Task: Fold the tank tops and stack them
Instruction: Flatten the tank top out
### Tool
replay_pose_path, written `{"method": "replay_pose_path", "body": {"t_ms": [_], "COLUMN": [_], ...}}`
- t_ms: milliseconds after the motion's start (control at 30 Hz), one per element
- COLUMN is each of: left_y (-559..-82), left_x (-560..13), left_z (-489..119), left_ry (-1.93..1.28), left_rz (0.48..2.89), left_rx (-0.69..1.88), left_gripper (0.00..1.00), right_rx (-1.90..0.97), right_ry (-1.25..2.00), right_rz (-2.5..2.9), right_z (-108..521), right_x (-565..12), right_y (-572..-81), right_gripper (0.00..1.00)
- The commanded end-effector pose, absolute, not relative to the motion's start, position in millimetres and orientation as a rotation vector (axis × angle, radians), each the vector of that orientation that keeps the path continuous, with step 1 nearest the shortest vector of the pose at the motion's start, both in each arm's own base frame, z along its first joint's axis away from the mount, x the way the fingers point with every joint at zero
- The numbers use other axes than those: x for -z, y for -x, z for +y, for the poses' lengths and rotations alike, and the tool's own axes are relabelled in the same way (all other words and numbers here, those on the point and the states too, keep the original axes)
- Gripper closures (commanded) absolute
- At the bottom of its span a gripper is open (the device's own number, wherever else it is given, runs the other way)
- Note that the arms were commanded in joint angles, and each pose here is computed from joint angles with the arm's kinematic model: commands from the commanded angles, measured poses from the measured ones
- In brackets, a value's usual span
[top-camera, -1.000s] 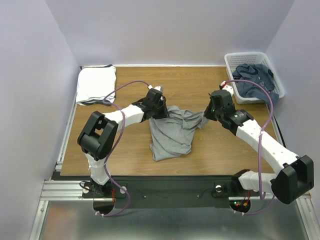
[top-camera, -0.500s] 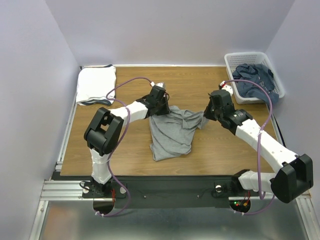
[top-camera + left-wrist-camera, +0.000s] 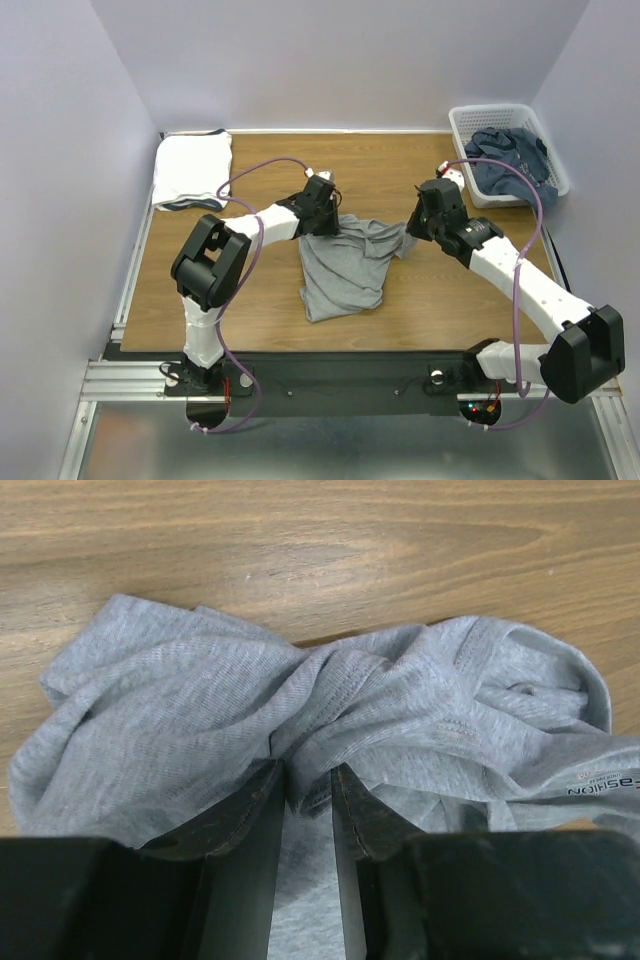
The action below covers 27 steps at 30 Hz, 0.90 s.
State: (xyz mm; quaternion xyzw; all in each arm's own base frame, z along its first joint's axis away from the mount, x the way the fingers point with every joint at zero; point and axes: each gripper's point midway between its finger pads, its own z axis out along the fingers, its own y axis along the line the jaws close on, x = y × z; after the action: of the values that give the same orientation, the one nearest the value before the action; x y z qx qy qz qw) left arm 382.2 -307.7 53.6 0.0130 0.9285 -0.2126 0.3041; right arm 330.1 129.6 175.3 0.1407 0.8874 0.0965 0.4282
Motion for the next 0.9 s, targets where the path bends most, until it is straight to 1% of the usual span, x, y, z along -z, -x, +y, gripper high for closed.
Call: {"method": "replay_pose_path", "body": {"t_ms": [0, 67, 167, 200, 233, 267, 367, 400, 500, 667, 733, 800, 867], "left_y": [-384, -383, -383, -383, -383, -383, -388, -391, -401, -419, -414, -411, -406], "left_x": [-70, -71, -73, -73, -73, -76, -91, -104, -154, -270, -306, -338, -353], "left_z": [-314, -315, -316, -316, -316, -316, -310, -311, -303, -262, -254, -245, -244], "left_ry": [-0.066, -0.070, -0.073, -0.074, -0.078, -0.082, -0.082, -0.086, -0.085, -0.022, -0.050, -0.081, -0.116], "left_rz": [2.419, 2.416, 2.415, 2.415, 2.415, 2.414, 2.389, 2.363, 2.285, 2.088, 2.027, 1.975, 1.960], "left_rx": [0.559, 0.557, 0.555, 0.554, 0.553, 0.551, 0.518, 0.519, 0.529, 0.573, 0.635, 0.685, 0.735], "left_gripper": [0.64, 0.67, 0.81, 0.84, 0.90, 1.00, 1.00, 1.00, 1.00, 1.00, 1.00, 1.00, 1.00], "right_rx": [-0.275, -0.275, -0.269, -0.266, -0.266, -0.262, -0.242, -0.225, -0.174, -0.144, -0.147, -0.153, -0.141], "right_ry": [-0.365, -0.362, -0.368, -0.370, -0.368, -0.370, -0.370, -0.380, -0.388, -0.441, -0.452, -0.463, -0.468], "right_rz": [2.103, 2.101, 2.096, 2.095, 2.090, 2.087, 2.066, 2.052, 2.006, 1.934, 1.896, 1.854, 1.831], "right_z": [132, 132, 130, 130, 130, 129, 125, 121, 112, 87, 80, 77, 72], "right_x": [-212, -213, -214, -214, -216, -217, -224, -227, -242, -274, -293, -313, -325], "right_y": [-349, -349, -349, -349, -349, -350, -352, -353, -358, -370, -376, -380, -384], "right_gripper": [1.00, 1.00, 1.00, 1.00, 1.00, 1.00, 1.00, 1.00, 1.00, 1.00, 1.00, 1.00, 1.00]}}
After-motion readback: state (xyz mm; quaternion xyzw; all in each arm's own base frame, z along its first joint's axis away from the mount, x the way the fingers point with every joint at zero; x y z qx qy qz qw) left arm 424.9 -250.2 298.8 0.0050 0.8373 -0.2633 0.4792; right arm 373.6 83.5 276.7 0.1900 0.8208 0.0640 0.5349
